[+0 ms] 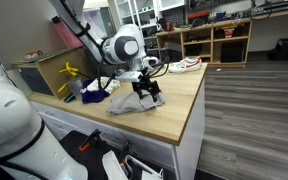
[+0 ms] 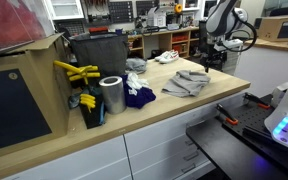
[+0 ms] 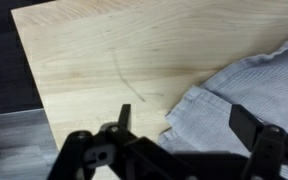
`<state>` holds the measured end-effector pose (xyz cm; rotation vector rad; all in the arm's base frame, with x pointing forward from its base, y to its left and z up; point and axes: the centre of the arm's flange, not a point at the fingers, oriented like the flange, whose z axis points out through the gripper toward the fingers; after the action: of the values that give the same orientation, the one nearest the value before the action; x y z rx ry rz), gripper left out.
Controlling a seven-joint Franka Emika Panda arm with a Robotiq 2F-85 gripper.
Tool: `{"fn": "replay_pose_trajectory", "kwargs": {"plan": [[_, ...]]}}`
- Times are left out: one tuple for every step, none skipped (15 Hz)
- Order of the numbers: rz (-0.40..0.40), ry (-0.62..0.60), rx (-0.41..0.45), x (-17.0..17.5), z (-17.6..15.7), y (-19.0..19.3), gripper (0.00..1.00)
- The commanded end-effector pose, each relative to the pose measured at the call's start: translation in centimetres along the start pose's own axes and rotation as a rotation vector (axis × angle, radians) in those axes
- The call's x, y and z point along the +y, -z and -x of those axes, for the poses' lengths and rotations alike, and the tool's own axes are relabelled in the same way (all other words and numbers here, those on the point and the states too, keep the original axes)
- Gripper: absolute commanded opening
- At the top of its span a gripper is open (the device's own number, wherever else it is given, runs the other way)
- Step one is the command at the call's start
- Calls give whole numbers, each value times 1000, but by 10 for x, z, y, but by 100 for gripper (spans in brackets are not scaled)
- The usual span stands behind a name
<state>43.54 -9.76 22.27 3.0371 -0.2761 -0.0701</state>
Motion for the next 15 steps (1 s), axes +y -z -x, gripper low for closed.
{"fn": "replay_pose_trajectory", "kwargs": {"plan": [[5,-58,-12,4,-9,-23,100],[2,-69,-15,5,-8,-28,100],[-1,-76,-15,6,-8,-34,100],[-9,-91,4,7,-9,-38,100],[-25,-101,26,8,-10,-40,100],[-40,-115,60,7,-12,-42,100],[-54,-132,86,7,-14,-43,91],[-74,-150,115,5,-16,-42,74],[-89,-170,137,4,-16,-43,65],[-109,-192,149,0,-16,-42,58],[-123,-213,157,-2,-16,-45,51],[-138,-236,154,-5,-14,-47,42],[-151,-259,152,-7,-14,-49,35],[-166,-286,134,-9,-13,-51,27],[-175,-309,123,-9,-12,-53,20]]}}
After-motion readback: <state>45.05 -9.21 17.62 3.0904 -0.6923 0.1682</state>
